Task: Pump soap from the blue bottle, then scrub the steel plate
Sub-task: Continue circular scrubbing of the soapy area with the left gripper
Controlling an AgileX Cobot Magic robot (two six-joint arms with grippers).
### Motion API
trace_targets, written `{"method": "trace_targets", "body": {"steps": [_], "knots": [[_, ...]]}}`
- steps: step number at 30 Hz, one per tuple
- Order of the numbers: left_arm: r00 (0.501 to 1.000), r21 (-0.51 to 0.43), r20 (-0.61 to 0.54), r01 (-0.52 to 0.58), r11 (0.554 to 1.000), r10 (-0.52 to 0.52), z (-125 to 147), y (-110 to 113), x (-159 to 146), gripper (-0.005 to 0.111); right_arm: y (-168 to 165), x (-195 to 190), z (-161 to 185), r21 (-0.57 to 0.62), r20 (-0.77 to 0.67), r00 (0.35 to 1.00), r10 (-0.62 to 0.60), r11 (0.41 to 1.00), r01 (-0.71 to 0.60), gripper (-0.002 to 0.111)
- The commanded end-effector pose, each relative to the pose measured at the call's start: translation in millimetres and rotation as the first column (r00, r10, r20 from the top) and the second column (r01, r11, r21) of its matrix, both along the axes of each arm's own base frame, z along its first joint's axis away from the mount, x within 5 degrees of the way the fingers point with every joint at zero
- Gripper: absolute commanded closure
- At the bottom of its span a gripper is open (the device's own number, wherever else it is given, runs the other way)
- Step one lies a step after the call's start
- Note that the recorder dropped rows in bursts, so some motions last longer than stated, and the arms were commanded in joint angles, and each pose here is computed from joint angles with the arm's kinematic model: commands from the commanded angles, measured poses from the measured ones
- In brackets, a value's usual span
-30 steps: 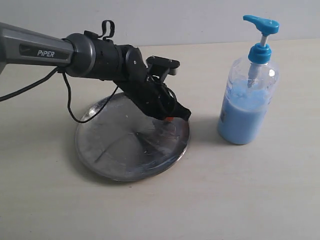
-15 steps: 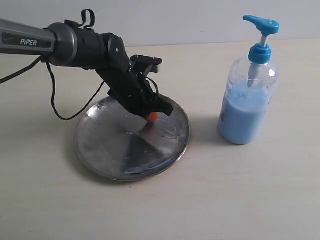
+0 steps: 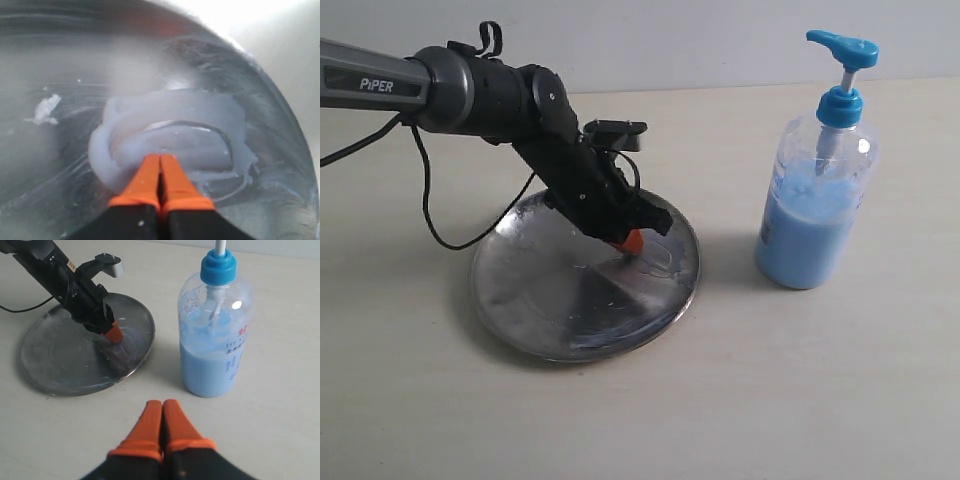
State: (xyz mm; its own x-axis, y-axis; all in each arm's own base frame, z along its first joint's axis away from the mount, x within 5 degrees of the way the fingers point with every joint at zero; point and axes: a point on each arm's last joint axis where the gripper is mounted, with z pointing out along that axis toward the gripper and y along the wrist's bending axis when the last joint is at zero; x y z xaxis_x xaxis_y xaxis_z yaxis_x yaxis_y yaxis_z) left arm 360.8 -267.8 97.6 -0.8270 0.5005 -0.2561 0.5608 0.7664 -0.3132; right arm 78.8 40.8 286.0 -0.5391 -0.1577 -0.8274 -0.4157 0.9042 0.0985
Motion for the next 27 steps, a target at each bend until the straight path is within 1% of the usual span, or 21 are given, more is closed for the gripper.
{"method": "trace_targets", "body": {"steps": [1,2,6,9,13,16,21,27], "knots": [[1.0,0.046,-0.01,0.014,0.999,-0.014,-26,3,-4,0.107,0,-1,2,0.008,0.014,1.0,0.0,1.0,0.0,0.108],[1.0,0.038,0.016,-0.002,0.999,0.001,-26,2,-2,0.107,0,-1,2,0.008,0.014,1.0,0.0,1.0,0.0,0.108],[0.999,0.033,0.043,-0.012,0.999,0.01,-25,2,1,0.107,0,-1,2,0.008,0.014,1.0,0.0,1.0,0.0,0.108],[0.997,0.089,0.054,0.045,0.995,-0.05,-27,6,0,0.107,0,-1,2,0.008,0.014,1.0,0.0,1.0,0.0,0.108],[0.993,0.155,-0.017,0.12,0.981,-0.119,-29,12,-7,0.107,0,-1,3,0.008,0.016,1.0,0.0,1.0,0.0,0.108],[0.989,0.156,-0.076,0.14,0.978,-0.129,-29,12,-13,0.107,0,-1,3,0.008,0.016,1.0,0.0,1.0,0.0,0.108],[0.984,0.124,-0.095,0.162,0.979,-0.151,-28,1,-21,0.107,0,-1,3,0.008,0.016,1.0,0.0,1.0,0.0,0.108],[0.981,0.104,-0.027,0.196,0.975,-0.194,-28,-21,-32,0.107,0,-1,3,0.01,0.015,1.0,0.0,1.0,0.0,0.108]]}}
